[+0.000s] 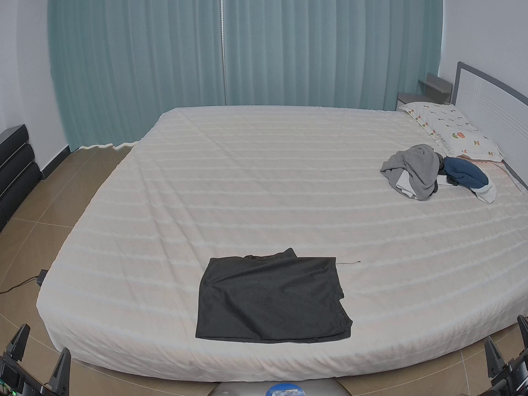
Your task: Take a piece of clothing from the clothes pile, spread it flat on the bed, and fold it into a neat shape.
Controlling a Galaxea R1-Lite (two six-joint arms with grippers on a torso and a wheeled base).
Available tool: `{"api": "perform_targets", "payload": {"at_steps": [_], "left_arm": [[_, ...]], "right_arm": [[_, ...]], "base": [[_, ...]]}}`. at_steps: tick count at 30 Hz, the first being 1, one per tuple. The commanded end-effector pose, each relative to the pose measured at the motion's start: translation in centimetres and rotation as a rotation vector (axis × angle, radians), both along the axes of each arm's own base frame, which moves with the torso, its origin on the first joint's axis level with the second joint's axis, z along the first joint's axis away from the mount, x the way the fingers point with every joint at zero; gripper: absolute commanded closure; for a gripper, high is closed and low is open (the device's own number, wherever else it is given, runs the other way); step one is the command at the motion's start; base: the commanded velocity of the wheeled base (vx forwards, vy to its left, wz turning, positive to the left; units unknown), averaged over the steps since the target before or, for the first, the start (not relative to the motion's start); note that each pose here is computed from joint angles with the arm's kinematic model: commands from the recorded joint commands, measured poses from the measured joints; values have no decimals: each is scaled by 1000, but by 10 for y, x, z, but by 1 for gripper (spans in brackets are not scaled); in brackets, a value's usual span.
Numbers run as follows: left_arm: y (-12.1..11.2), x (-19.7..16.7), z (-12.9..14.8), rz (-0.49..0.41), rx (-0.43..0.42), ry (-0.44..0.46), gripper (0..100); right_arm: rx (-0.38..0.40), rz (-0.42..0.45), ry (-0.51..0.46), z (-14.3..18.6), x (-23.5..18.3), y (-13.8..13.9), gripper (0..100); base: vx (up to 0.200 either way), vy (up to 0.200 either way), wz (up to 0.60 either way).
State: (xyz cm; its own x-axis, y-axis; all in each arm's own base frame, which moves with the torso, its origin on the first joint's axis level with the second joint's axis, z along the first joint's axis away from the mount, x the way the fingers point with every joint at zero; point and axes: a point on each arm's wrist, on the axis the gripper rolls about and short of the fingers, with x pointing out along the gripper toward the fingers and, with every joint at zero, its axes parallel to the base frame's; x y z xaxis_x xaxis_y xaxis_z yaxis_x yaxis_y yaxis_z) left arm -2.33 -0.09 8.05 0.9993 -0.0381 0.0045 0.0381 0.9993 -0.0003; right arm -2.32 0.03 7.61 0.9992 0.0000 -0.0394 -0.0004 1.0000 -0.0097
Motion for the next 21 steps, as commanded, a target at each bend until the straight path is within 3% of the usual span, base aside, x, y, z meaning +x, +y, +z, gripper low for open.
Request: {"api": "perform_targets", "payload": {"at_steps": [1,21], "left_arm": [[0,0,-5,21,2,4,0],[1,0,-5,35,5,4,0]], "right_arm": [[-2,20,-19,0,0,0,0],[6,23,-36,0,0,0,0]], "base": [[0,0,0],[0,0,0]]}}
